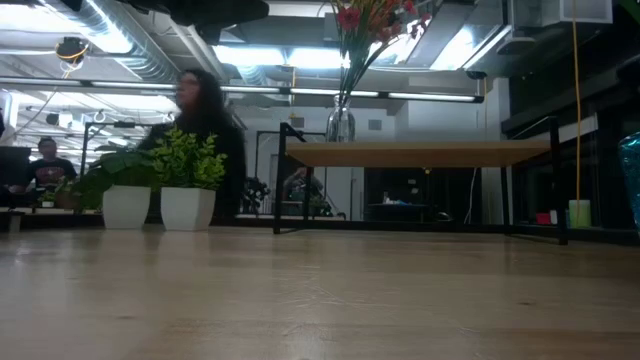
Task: Pick and place flowers into a vace then onto a shelf
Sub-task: Put the blue vase on the shelf
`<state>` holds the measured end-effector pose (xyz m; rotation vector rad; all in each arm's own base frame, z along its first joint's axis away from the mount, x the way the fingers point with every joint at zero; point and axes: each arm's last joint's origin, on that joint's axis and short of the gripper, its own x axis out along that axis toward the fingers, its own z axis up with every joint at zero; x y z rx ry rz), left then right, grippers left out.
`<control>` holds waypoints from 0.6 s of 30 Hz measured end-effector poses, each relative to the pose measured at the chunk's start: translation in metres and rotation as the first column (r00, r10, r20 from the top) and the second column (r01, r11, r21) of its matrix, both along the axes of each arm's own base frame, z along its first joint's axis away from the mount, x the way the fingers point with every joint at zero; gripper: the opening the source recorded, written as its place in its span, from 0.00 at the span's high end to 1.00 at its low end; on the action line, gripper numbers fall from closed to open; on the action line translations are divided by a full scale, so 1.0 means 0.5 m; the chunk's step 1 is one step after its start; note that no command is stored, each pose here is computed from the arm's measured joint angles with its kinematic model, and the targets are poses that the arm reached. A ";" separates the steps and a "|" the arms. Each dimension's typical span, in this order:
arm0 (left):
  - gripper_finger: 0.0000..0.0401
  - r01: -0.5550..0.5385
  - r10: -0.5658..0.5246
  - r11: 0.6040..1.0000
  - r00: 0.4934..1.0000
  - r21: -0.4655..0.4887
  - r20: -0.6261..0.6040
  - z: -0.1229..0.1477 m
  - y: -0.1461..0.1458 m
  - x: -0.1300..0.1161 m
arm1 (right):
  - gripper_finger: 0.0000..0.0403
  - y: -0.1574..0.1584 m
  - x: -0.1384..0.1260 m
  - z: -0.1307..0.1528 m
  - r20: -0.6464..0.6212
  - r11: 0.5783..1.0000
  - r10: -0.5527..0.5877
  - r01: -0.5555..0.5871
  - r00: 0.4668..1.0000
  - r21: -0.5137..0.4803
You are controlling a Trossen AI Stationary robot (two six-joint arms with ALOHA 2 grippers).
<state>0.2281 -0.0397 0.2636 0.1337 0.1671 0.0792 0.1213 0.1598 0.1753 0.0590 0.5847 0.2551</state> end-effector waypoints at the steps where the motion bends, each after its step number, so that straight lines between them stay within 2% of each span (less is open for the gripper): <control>1: 0.99 0.000 0.000 1.000 1.000 0.000 0.000 0.000 0.000 0.000 | 0.82 0.001 0.001 0.002 0.010 1.000 0.006 -0.006 1.000 -0.001; 8: 0.99 -0.001 0.001 1.000 1.000 -0.015 0.002 0.001 0.000 0.000 | 0.64 0.004 0.003 0.006 0.035 1.000 0.008 -0.009 0.999 0.014; 13: 0.99 -0.003 0.003 1.000 1.000 -0.027 0.003 0.001 0.000 0.000 | 0.52 -0.006 -0.003 -0.018 0.038 0.999 -0.003 0.002 0.999 0.043; 18: 0.99 -0.003 0.003 1.000 1.000 -0.027 0.003 0.001 0.000 0.000 | 0.43 -0.011 -0.007 -0.031 0.177 0.996 0.056 -0.069 0.983 0.064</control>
